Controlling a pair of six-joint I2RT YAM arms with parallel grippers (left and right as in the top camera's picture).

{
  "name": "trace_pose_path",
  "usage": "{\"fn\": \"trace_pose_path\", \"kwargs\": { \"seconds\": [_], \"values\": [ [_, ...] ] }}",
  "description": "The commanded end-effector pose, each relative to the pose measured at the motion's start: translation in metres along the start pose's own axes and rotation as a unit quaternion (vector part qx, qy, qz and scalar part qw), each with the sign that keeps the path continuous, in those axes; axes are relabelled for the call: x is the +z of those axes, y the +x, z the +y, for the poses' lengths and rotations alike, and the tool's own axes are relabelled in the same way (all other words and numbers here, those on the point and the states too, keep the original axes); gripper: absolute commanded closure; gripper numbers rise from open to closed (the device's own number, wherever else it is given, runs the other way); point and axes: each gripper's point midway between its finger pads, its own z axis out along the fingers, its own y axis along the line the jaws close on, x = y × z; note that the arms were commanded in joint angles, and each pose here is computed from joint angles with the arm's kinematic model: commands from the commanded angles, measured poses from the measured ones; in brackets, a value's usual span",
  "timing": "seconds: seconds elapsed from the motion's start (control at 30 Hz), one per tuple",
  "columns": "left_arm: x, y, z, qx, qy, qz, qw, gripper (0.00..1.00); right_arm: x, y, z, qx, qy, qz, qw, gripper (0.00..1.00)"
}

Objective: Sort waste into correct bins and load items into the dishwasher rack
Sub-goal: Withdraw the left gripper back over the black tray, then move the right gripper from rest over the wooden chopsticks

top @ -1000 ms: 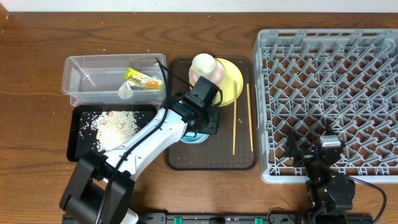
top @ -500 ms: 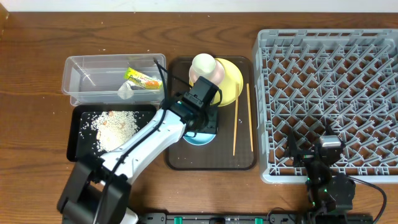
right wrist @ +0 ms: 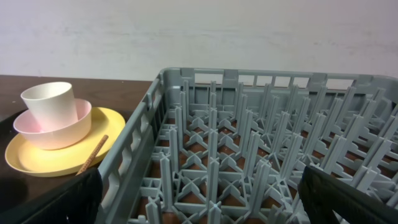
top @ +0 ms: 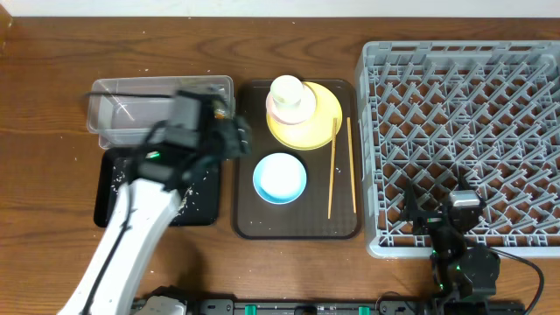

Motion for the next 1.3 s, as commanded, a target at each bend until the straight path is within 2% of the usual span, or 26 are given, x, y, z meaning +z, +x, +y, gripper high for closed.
{"fn": "trace_pose_path", "kwargs": {
  "seconds": [0.0, 0.37, 0.5, 0.63, 0.73, 0.83, 0.93, 1.03, 1.13, 1.27],
  "values": [
    [-0.019, -0.021, 0.018, -0.025, -0.015, -0.042, 0.999, 0.2, 0.0, 0.0, -0.001, 0.007, 0.003, 0.0, 1.0, 0.01],
    [-0.024, -0.03, 0.033, -0.045, -0.027, -0.054, 0.997, 0.12, -0.002, -0.007, 0.006, 0.024, -0.018, -0.004, 1.0, 0.01],
    [-0.024, -0.03, 0.033, -0.045, -0.027, -0.054, 0.997, 0.11, -0.014, -0.02, -0.004, 0.026, 0.015, 0.03, 0.999, 0.01],
    [-0.024, -0.03, 0.033, -0.045, -0.027, -0.054, 0.997, 0.11, -0.026, -0.053, -0.01, 0.026, 0.037, 0.053, 0.998, 0.01],
    [-0.024, -0.029, 0.033, -0.044, -0.027, -0.054, 0.997, 0.11, -0.028, -0.072, -0.004, 0.089, 0.028, 0.111, 0.989, 0.01],
    [-0.024, -0.029, 0.033, -0.044, -0.027, -0.054, 0.997, 0.11, -0.023, -0.081, 0.005, 0.145, 0.019, 0.191, 0.971, 0.01],
    [-0.024, -0.029, 0.033, -0.044, -0.027, -0.054, 0.997, 0.11, -0.009, -0.089, 0.031, 0.168, -0.041, 0.269, 0.948, 0.01],
    [-0.024, -0.03, 0.033, -0.045, -0.027, -0.054, 0.997, 0.1, 0.004, -0.088, 0.061, 0.193, -0.107, 0.35, 0.91, 0.01],
    [-0.024, -0.029, 0.033, -0.044, -0.027, -0.054, 0.997, 0.1, 0.017, -0.075, 0.085, 0.214, -0.131, 0.428, 0.868, 0.01],
    [-0.024, -0.029, 0.033, -0.044, -0.027, -0.054, 0.997, 0.1, 0.032, -0.06, 0.132, 0.235, -0.195, 0.487, 0.818, 0.01]
  ]
}}
